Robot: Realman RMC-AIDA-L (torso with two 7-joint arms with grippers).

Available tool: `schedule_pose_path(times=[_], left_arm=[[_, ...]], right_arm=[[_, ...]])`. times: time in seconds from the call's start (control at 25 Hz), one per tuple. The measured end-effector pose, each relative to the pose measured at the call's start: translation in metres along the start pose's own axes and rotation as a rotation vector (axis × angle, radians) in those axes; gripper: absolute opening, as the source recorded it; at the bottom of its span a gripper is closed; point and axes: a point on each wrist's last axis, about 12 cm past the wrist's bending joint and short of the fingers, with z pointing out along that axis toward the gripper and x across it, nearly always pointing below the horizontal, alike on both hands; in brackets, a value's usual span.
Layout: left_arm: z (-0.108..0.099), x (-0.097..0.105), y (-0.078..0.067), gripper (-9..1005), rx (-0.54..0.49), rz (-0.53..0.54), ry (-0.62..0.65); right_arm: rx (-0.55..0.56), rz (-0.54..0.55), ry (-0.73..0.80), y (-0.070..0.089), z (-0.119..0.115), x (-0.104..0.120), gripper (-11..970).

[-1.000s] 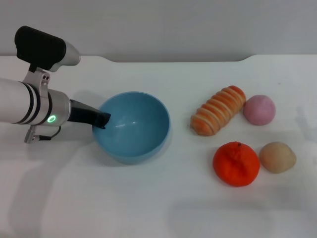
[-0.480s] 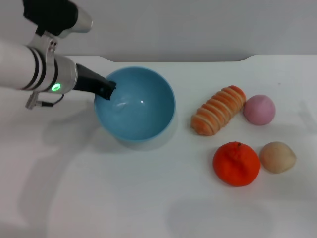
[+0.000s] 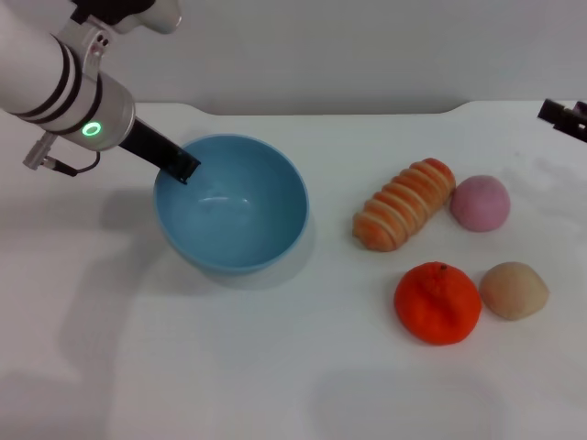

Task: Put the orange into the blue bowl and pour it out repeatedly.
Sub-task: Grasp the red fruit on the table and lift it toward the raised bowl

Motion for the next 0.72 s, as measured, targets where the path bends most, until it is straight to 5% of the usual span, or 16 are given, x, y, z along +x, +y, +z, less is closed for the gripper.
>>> schedule_pose_path(times=[0.04, 0.32, 0.52, 0.72], left_arm=[[0.000, 0.001, 0.001, 0, 0.000, -0.005, 0.000], [0.000, 0.003, 0.000, 0, 0.030, -0.034, -0.018], [-0.001, -0.002, -0.004, -1, 0.056, -0.037, -0.045], [-0.001, -0.003, -0.003, -1, 0.051, -0.034, -0.052]], right_arm=[[0.013, -0.041, 0.115, 0.004, 0.001, -0.025, 756], [0.005, -0.138, 0.401, 0.040, 0.007, -0.073, 756], [-0.112, -0.161, 0.600, 0.068, 0.030, -0.056, 756], [-0.188, -0.106, 0.714, 0.075, 0.043, -0.023, 755]])
